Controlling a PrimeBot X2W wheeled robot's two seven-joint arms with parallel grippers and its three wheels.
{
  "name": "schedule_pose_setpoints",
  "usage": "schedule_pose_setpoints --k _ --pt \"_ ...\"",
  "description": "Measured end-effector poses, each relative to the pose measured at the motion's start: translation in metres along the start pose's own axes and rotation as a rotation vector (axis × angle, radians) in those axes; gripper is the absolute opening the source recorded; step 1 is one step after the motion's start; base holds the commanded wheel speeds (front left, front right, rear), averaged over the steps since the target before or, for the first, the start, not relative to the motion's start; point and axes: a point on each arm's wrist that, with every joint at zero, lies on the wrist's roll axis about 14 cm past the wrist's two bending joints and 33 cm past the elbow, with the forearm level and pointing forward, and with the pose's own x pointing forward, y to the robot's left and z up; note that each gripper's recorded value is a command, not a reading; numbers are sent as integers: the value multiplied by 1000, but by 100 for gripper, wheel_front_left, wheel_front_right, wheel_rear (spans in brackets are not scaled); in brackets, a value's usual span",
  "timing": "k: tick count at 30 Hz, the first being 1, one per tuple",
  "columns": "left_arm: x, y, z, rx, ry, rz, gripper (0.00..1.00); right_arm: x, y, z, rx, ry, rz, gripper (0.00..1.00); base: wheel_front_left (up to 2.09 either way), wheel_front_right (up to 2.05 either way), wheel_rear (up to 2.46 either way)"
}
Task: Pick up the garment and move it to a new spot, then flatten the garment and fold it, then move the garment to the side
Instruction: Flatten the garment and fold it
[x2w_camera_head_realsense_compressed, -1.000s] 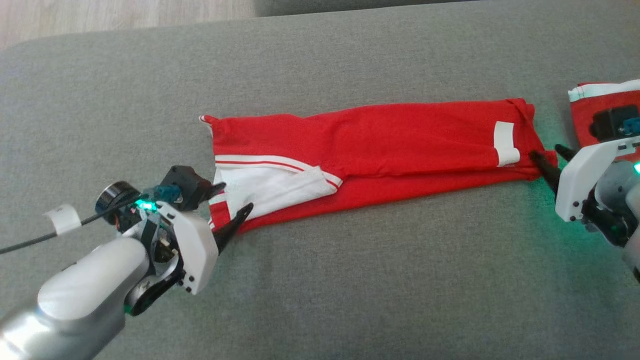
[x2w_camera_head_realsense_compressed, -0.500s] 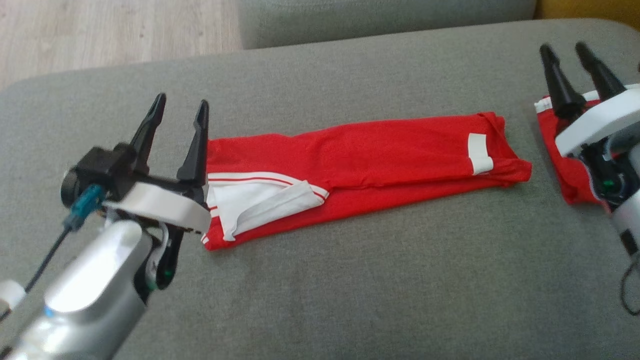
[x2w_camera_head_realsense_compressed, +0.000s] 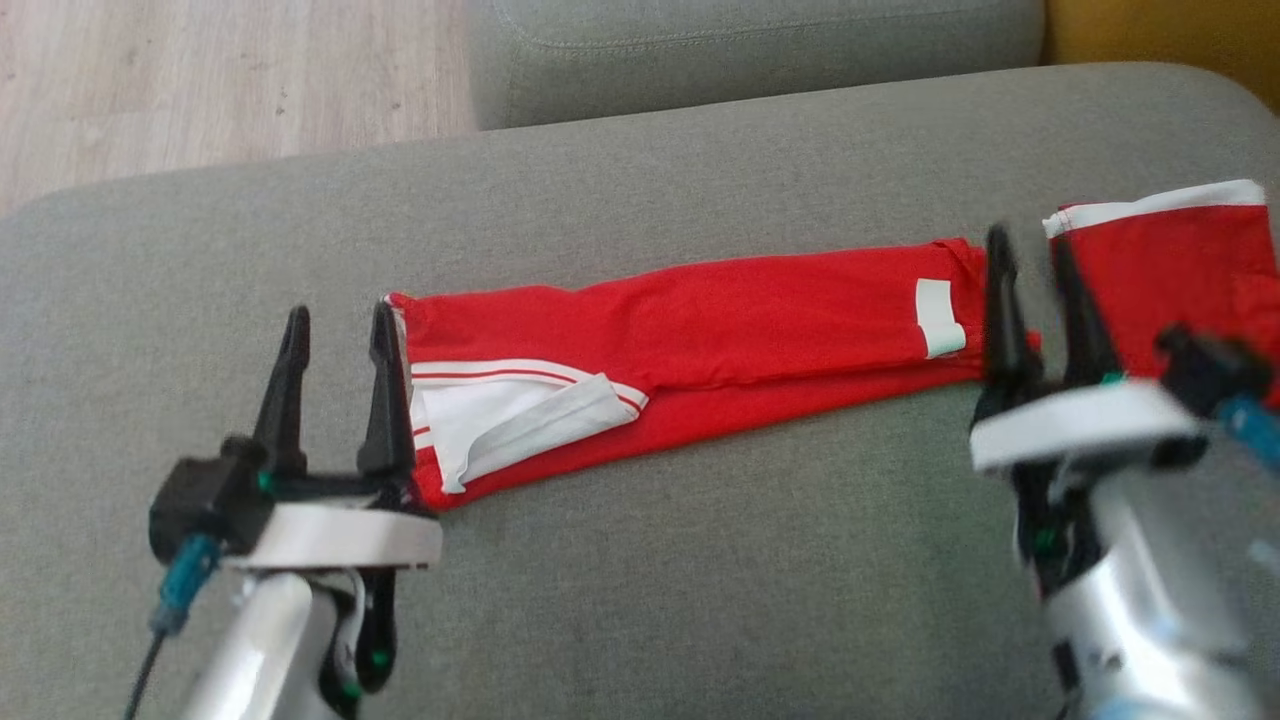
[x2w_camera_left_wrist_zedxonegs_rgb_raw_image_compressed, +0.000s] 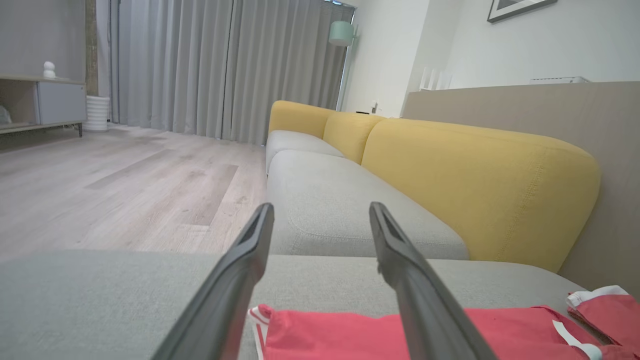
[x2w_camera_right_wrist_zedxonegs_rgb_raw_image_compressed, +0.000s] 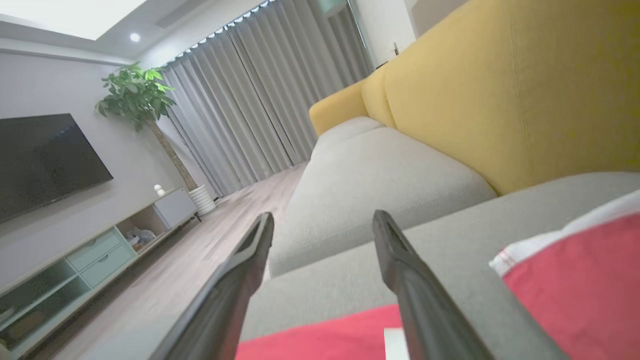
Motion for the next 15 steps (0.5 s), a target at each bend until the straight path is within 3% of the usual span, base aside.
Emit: schedule_pose_setpoints --k 7,15 --pt "-31 4 -42 -68 95 59 100 -49 -26 -31 -22 56 -121 100 0 0 0" --pt "-34 12 -55 -52 120 60 100 -51 -17 -46 -11 92 -99 100 0 0 0"
